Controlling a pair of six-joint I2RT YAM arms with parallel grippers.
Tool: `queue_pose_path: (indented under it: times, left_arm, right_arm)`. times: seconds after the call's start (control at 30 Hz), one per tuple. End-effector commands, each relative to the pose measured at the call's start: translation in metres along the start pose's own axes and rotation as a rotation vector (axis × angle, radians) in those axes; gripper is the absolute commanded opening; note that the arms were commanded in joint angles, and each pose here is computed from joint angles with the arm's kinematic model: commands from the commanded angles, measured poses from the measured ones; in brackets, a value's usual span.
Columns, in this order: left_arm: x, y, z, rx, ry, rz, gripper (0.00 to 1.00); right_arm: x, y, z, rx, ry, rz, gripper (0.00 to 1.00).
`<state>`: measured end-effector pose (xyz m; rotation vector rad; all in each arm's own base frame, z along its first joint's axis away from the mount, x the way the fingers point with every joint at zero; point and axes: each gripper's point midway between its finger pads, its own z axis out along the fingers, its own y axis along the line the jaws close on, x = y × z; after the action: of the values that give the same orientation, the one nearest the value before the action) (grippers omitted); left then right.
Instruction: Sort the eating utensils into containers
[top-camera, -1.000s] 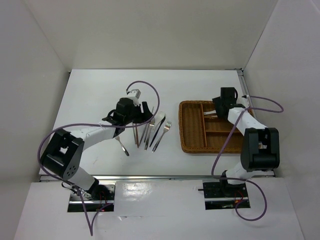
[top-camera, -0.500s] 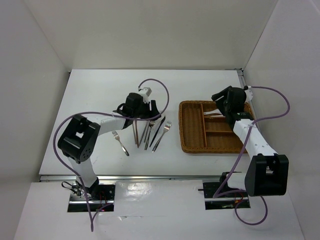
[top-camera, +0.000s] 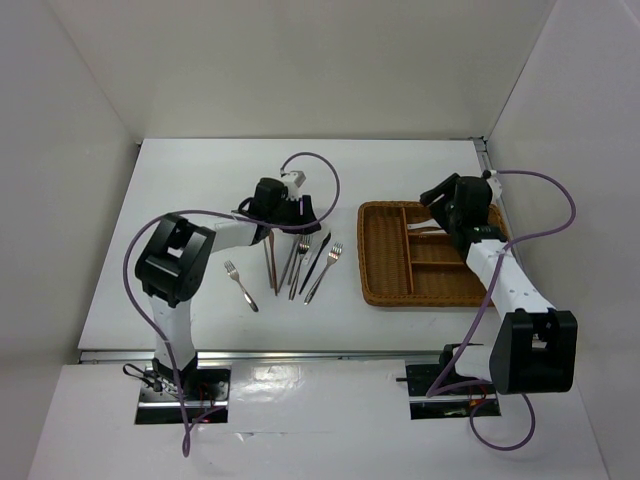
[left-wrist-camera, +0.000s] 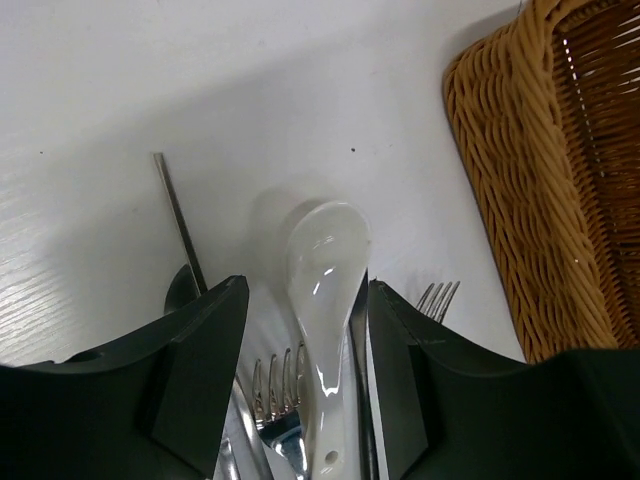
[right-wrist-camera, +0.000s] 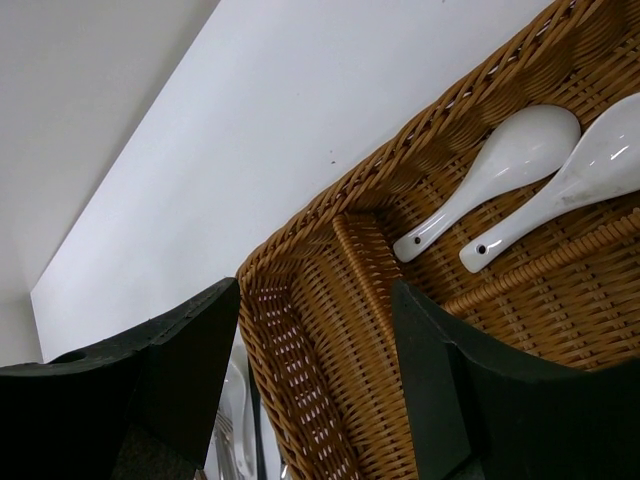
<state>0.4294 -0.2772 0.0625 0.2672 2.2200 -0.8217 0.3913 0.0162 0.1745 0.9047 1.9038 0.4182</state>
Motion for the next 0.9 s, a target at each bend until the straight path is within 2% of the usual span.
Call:
queue_pose_path:
  times: [0.0,0.37,0.73,0.87]
  left_arm:
    - [-0.011,-0.011,0.005,0.074,-0.009,0.039,0.64]
    - [0.0,-0.009,0.019,0.108,0.035,0.036,0.6]
    - [0.01,0.004,0.03,0.088,0.068,0.006,0.52]
    - [0.015,0.006,0.034,0.094,0.082,0.0,0.42]
  right_arm:
    - [-0.013,0.014,-0.008,-0.065,-0.043,-0.025,0.7]
    - [-0.012,0.013,-0.009,-0.065,-0.043,-0.025,0.7]
    - [-0.009,0.009,-0.008,-0.058,-0.037,-0.035,0.71]
    - [-0.009,0.009,-0.008,-0.058,-0.037,-0.035,0.71]
